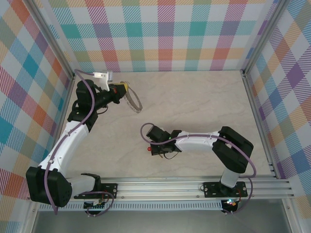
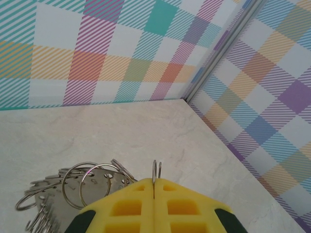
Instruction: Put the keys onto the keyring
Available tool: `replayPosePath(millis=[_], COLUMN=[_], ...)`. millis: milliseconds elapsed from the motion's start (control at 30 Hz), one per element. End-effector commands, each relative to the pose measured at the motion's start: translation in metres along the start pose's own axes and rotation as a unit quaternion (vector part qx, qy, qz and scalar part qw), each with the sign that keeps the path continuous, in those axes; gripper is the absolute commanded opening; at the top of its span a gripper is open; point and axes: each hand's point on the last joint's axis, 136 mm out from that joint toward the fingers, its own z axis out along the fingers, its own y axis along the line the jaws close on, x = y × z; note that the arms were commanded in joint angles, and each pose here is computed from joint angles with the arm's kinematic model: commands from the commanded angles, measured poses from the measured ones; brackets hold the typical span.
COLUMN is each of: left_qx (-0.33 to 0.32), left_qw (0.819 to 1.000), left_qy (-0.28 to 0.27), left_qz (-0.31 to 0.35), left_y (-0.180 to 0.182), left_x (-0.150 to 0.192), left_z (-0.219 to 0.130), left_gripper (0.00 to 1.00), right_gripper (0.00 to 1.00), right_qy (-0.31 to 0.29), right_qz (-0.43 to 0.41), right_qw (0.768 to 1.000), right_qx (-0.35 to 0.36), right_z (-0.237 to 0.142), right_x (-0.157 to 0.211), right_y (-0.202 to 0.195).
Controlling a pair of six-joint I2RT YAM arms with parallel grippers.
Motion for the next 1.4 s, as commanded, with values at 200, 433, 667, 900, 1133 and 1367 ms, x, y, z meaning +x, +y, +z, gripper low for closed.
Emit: replayPosePath(millis=[200,433,667,900,1133,1367], left_qx=[0.017,0.019,0.020,0.020,0.018,0.015], left_qw=[0.999,0.999,0.999,0.999,0.999,0.999], left_qy=[-0.028,-0.029,-0.030,-0.031,-0.032,-0.031], left_qz=[0.008,0.007,0.006,0.006,0.009,0.010], left_y=[-0.005,-0.006,-0.006,-0.008,-0.008,-0.006], left_x=[-0.017,-0.018,-0.019,-0.021,-0.021,-0.021], left_z=[-0.002,-0.003,-0.003,-0.004,-0.004,-0.004], left_gripper=[0.00,0.00,0.00,0.00,0.00,0.00], right_gripper=[0.00,0.00,0.25,0.46,0.50,0.51], right_qy=[-0.007,-0.023,-0.029,-0.028,-0.008,0.002], right_qz=[0.024,0.030,0.035,0.025,-0.030,-0.079], right_qw=[1.000,0.999,0.999,0.999,0.999,0.995], right_qx=[-0.017,-0.014,-0.003,0.006,0.020,0.054], right_z=[-0.002,-0.014,-0.020,-0.026,-0.026,-0.023], right_x=[0.000,-0.005,-0.009,-0.010,-0.005,-0.006], right_y=[-0.005,-0.011,-0.021,-0.023,-0.016,-0.012])
